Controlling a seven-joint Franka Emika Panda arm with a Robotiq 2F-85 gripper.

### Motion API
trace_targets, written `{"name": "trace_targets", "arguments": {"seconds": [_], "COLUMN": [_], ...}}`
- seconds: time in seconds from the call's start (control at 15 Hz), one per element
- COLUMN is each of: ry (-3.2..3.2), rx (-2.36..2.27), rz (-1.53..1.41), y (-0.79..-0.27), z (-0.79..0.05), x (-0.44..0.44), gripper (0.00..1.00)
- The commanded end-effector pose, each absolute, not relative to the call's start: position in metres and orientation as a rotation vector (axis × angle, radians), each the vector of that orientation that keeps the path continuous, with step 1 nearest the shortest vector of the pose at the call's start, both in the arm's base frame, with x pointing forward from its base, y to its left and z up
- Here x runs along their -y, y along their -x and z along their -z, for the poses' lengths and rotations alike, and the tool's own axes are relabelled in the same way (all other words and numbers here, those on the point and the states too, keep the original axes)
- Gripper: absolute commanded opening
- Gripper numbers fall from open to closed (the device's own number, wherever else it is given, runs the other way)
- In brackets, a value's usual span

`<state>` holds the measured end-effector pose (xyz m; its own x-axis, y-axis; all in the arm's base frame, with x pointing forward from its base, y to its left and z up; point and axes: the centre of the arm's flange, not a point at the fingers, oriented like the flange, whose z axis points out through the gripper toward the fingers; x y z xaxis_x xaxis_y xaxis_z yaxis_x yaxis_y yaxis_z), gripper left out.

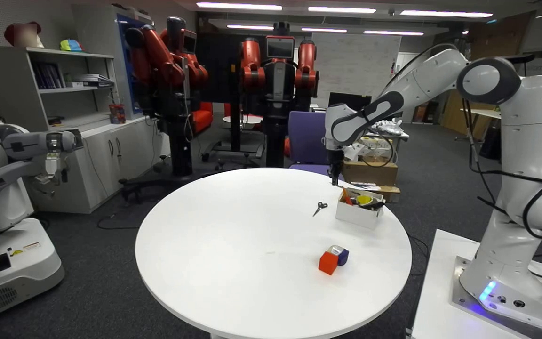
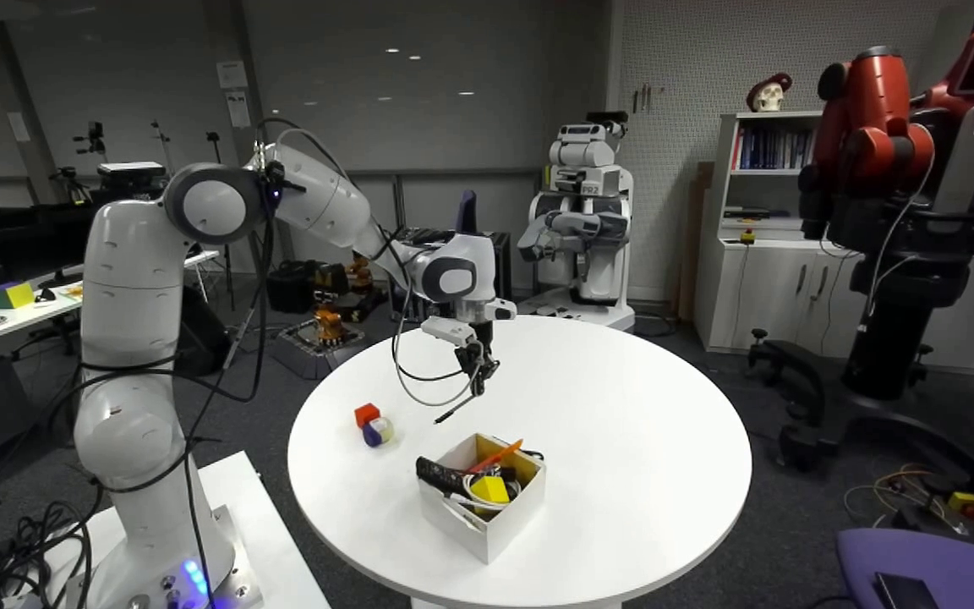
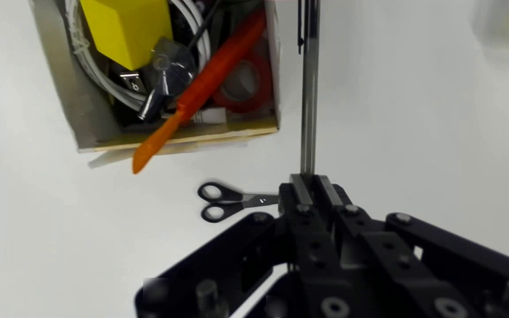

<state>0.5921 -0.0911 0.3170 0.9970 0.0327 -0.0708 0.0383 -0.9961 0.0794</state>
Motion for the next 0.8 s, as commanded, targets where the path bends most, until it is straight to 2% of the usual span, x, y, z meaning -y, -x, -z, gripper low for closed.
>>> {"name": "trace_targets", "arguments": {"seconds": [0.0, 0.4, 0.73], "ry": [-3.098, -3.119, -3.104], "rx": [0.125, 0.226, 0.164], "rz": [0.053, -0.168, -0.169], "y": [-0.581, -0.58, -0.571], "z": [-0.321, -0.316, -0.302], "x": [0.133, 0.174, 0.172], "gripper": [0.02, 0.02, 0.02]}}
